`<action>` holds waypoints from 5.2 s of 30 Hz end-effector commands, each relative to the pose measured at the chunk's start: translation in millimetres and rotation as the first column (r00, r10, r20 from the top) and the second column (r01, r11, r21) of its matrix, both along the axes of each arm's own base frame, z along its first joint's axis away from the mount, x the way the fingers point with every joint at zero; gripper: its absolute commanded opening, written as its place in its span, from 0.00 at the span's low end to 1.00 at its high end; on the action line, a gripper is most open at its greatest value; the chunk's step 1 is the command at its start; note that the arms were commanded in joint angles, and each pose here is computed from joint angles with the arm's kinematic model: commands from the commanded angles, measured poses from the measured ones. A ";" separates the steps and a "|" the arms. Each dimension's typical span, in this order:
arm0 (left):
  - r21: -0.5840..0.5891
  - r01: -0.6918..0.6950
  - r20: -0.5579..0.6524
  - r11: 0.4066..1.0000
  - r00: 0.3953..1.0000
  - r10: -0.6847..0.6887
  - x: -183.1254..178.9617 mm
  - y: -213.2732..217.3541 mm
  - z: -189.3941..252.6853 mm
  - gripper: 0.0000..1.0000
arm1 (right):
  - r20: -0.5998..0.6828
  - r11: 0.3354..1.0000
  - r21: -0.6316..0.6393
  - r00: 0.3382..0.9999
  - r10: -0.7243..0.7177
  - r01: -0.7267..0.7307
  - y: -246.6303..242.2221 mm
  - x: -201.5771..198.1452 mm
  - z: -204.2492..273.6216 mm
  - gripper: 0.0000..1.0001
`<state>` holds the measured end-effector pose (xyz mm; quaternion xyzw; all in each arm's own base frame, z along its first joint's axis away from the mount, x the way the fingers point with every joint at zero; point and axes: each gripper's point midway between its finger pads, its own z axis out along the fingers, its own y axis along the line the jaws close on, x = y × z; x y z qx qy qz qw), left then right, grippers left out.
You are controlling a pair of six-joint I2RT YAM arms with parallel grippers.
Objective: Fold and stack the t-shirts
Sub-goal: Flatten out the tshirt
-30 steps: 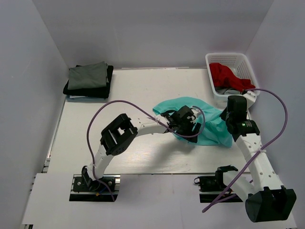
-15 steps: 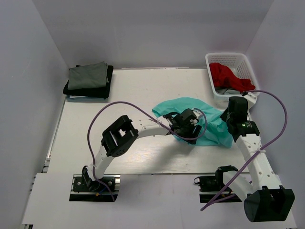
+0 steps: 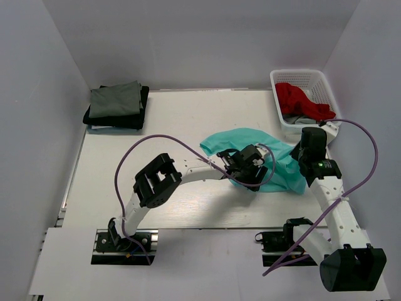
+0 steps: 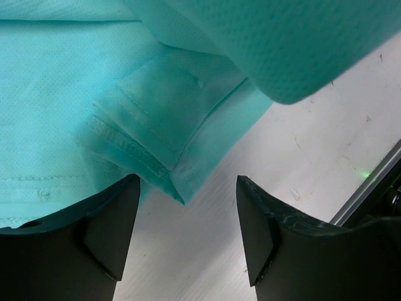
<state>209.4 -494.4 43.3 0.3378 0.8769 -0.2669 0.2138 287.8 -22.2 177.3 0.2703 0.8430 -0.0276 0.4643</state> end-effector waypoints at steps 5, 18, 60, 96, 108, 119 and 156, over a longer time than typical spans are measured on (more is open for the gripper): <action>-0.044 -0.011 0.051 0.999 0.999 0.014 4.4 -9.0 42.9 0.71 | 0.049 1.000 -0.005 0.999 0.000 0.000 -3.4 3.9 9.9 0.00; -0.039 -0.006 0.054 0.999 0.999 0.008 2.4 -13.9 29.3 0.60 | 0.049 1.000 0.000 0.999 -0.006 0.006 -5.9 4.0 7.4 0.00; 0.062 -0.144 0.147 0.988 0.980 0.134 25.6 10.8 20.7 0.71 | 0.053 1.000 0.012 0.998 0.017 -0.017 -4.3 5.7 6.4 0.00; -0.193 -0.289 0.411 0.938 0.844 0.345 42.8 107.9 197.4 0.00 | 0.133 1.000 -0.010 0.991 -0.007 0.008 -10.7 1.6 40.2 0.00; -0.295 -0.757 0.624 0.583 0.310 0.717 71.4 275.8 273.6 0.00 | 0.321 0.998 -0.042 0.946 -0.033 0.049 -20.3 -11.1 139.4 0.00; -0.612 -0.687 0.537 0.393 0.004 0.844 54.1 369.8 407.0 0.00 | 0.525 0.987 -0.123 0.837 0.153 -0.103 2.2 -20.7 277.2 0.00; -0.718 -0.537 0.622 0.443 -0.209 0.755 263.1 391.5 543.4 0.00 | 0.724 0.874 -0.380 0.490 0.486 -0.304 60.4 165.5 420.7 0.00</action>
